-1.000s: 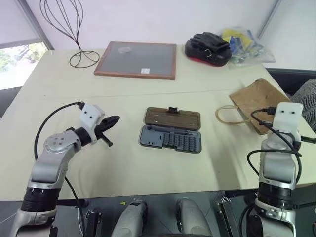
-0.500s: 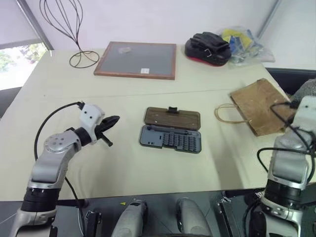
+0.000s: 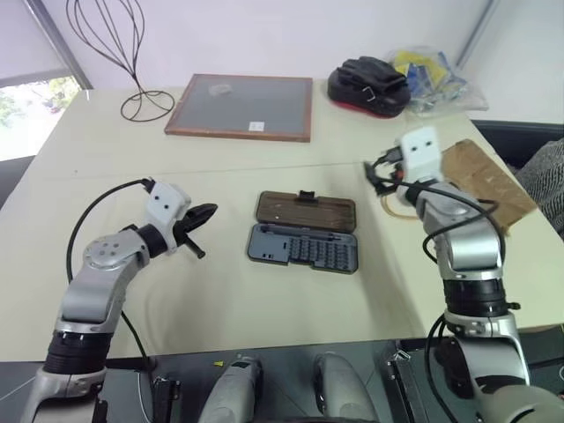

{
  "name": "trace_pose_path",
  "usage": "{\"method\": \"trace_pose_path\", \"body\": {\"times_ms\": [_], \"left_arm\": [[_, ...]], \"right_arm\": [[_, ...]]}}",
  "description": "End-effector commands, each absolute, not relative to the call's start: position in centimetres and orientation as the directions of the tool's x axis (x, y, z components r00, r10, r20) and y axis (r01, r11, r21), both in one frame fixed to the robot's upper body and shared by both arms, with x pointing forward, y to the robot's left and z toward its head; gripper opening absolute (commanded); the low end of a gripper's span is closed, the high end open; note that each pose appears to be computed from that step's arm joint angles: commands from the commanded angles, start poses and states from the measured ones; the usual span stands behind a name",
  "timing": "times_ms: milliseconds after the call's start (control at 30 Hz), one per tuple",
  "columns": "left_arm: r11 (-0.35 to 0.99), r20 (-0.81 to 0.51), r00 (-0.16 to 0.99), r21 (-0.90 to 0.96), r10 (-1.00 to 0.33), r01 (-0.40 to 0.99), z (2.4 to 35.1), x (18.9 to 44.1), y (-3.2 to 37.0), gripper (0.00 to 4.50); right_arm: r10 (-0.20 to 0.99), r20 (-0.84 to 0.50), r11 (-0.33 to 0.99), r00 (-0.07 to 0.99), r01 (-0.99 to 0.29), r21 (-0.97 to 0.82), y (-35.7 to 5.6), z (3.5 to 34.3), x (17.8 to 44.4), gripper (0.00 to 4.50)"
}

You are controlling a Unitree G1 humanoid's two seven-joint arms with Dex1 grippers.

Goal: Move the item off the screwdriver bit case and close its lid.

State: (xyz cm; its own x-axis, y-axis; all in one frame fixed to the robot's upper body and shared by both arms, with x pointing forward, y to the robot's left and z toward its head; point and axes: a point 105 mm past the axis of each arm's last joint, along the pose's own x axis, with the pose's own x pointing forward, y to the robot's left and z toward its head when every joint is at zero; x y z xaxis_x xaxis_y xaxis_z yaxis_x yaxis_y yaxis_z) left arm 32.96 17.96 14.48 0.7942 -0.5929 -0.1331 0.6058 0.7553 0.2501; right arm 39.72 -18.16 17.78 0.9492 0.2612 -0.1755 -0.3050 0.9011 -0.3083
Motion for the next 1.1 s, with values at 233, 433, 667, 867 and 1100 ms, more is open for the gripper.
{"method": "trace_pose_path", "body": {"times_ms": [233,433,667,867,1100], "left_arm": [[0.765,-0.087,0.809,0.282,-0.581,0.579,15.4,32.9,17.9,0.00],[0.774,-0.081,0.818,0.284,-0.569,0.566,15.4,32.8,18.1,0.00],[0.780,-0.076,0.824,0.282,-0.562,0.558,15.3,32.6,18.1,0.00],[0.789,-0.068,0.831,0.280,-0.551,0.546,15.3,32.5,18.1,0.00],[0.797,-0.059,0.838,0.280,-0.542,0.535,15.2,32.5,18.2,0.00]], "right_arm": [[0.495,-0.346,0.720,0.797,-0.599,-0.350,-14.4,17.9,41.2,4.46],[0.507,-0.455,0.659,0.732,-0.670,-0.343,-13.6,15.1,41.9,4.46],[0.488,-0.518,0.653,0.703,-0.688,-0.318,-14.7,13.4,43.2,4.46],[0.471,-0.562,0.650,0.680,-0.698,-0.300,-15.5,12.3,43.8,3.65],[0.480,-0.626,0.583,0.615,-0.756,-0.297,-15.6,10.8,43.2,0.17]]}}
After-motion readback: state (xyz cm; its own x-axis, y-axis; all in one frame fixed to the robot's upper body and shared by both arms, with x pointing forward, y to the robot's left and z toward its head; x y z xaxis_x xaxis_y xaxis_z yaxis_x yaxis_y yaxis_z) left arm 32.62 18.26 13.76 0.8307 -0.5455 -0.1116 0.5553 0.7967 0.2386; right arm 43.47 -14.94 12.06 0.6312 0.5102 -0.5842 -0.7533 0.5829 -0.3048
